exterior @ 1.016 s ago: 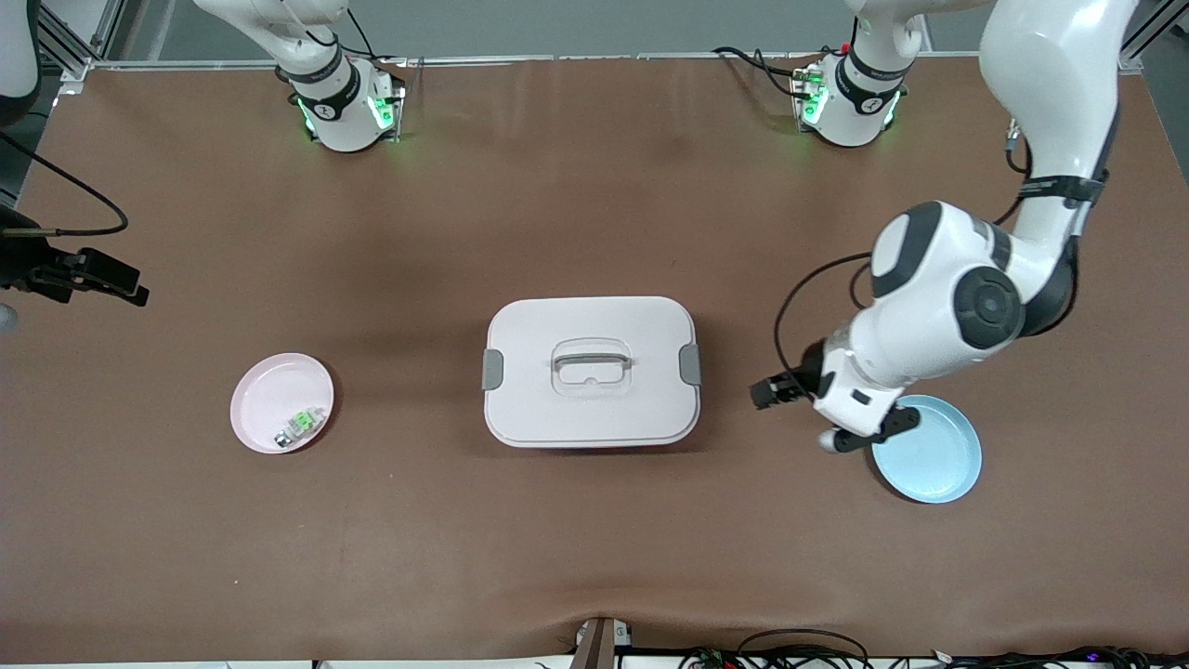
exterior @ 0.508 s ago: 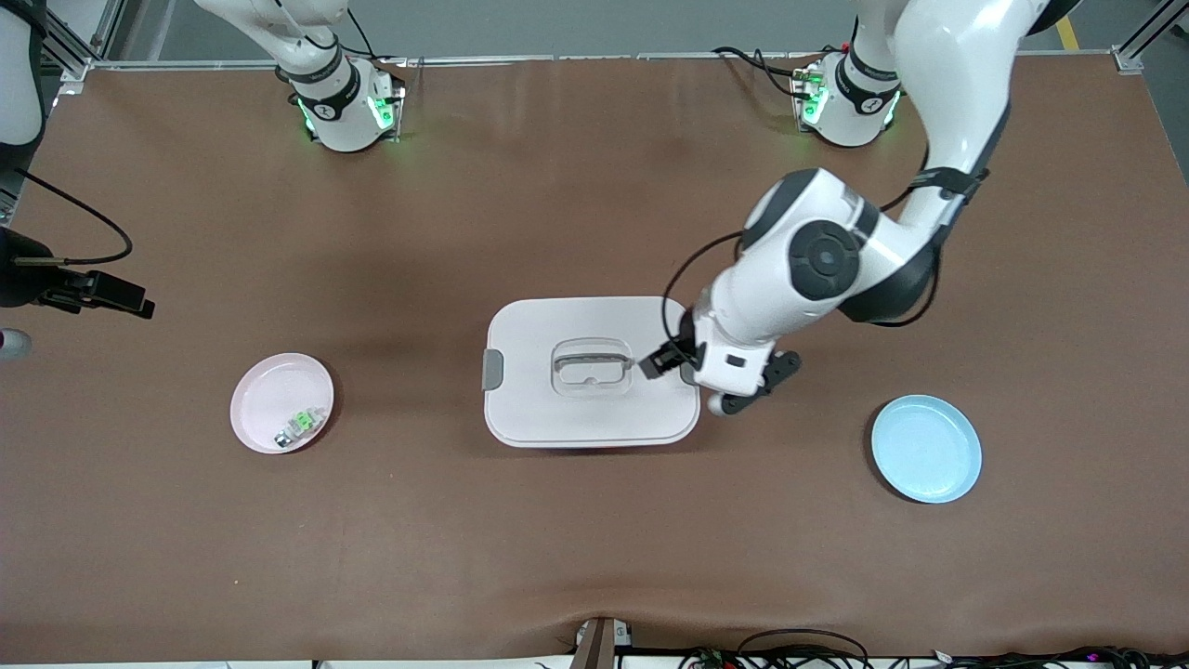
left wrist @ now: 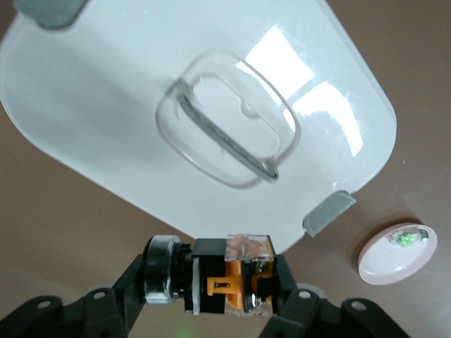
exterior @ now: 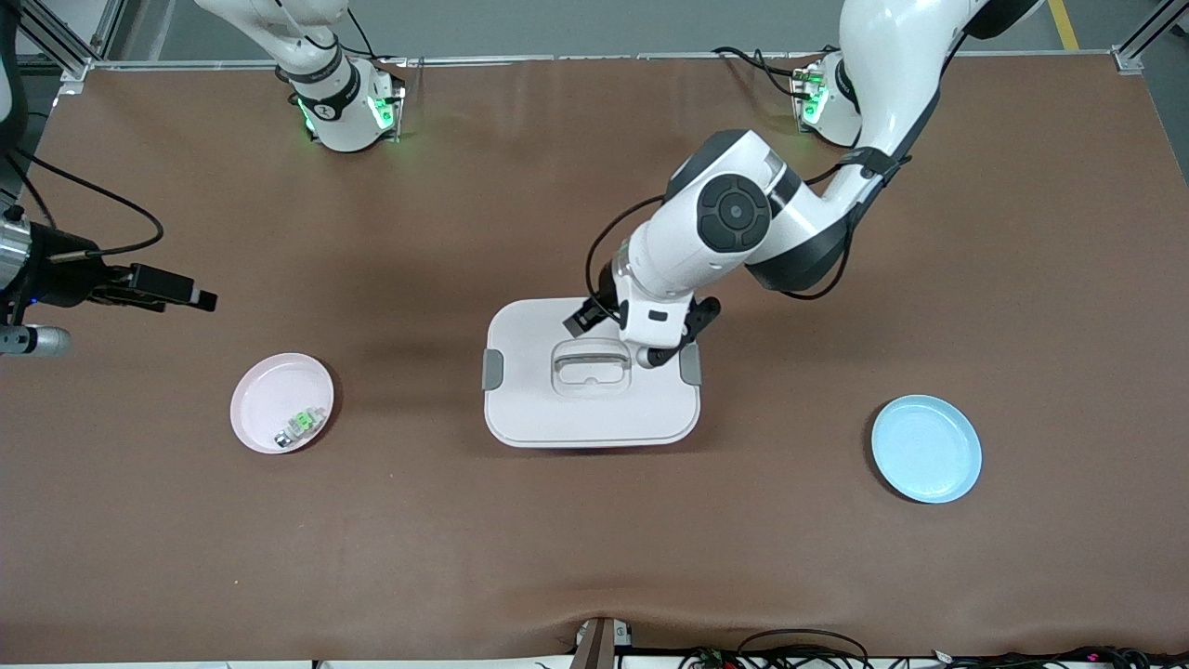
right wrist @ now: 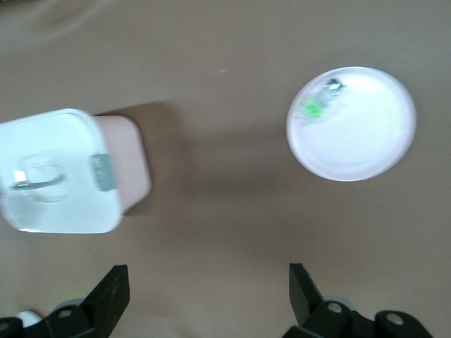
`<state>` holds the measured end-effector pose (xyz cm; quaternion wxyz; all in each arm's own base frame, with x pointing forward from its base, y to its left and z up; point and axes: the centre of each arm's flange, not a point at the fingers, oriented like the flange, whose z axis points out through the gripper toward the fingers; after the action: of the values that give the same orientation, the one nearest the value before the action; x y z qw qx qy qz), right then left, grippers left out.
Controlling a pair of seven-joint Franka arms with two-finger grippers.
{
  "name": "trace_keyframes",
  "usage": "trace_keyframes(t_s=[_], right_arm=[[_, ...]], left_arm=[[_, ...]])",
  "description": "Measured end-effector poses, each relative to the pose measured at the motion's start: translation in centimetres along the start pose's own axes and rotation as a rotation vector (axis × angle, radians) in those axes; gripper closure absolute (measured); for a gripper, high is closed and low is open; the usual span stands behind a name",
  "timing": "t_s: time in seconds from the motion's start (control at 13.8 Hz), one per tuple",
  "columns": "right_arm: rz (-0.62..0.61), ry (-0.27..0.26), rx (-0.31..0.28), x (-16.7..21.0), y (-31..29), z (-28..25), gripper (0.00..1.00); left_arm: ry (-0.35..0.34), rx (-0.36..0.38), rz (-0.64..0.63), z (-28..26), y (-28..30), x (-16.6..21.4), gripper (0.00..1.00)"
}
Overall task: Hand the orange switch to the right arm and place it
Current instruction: 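Lift the orange switch and carry it over the white box, then hold the switch over the box while the right gripper reaches it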
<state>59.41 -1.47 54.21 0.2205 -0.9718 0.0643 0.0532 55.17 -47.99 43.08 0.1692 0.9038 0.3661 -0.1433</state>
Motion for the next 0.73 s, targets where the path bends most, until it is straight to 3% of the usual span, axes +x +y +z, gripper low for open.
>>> trace_keyframes(t_s=[0.15,0.36,0.51,0.73], right_arm=[[0.007,0.017,0.105,-0.3,-1.2,0.2,0.0],[0.029,0.039,0.217,-1.7,-2.3,0.1,0.0],[0.066,0.086,0.293,-3.3,-2.5,0.6,0.0],[0.162,0.152,0.341,-6.6,-5.0,2.7,0.0]], left_arm=[[-0.037,-0.024,-0.042,0.4,0.4,-1.1,0.27],[-0.056,-0.056,-0.092,1.9,0.9,-2.8,0.27],[-0.086,-0.078,-0.123,3.0,1.3,-3.9,0.27],[-0.133,-0.101,-0.179,3.2,1.6,-4.2,0.27]])
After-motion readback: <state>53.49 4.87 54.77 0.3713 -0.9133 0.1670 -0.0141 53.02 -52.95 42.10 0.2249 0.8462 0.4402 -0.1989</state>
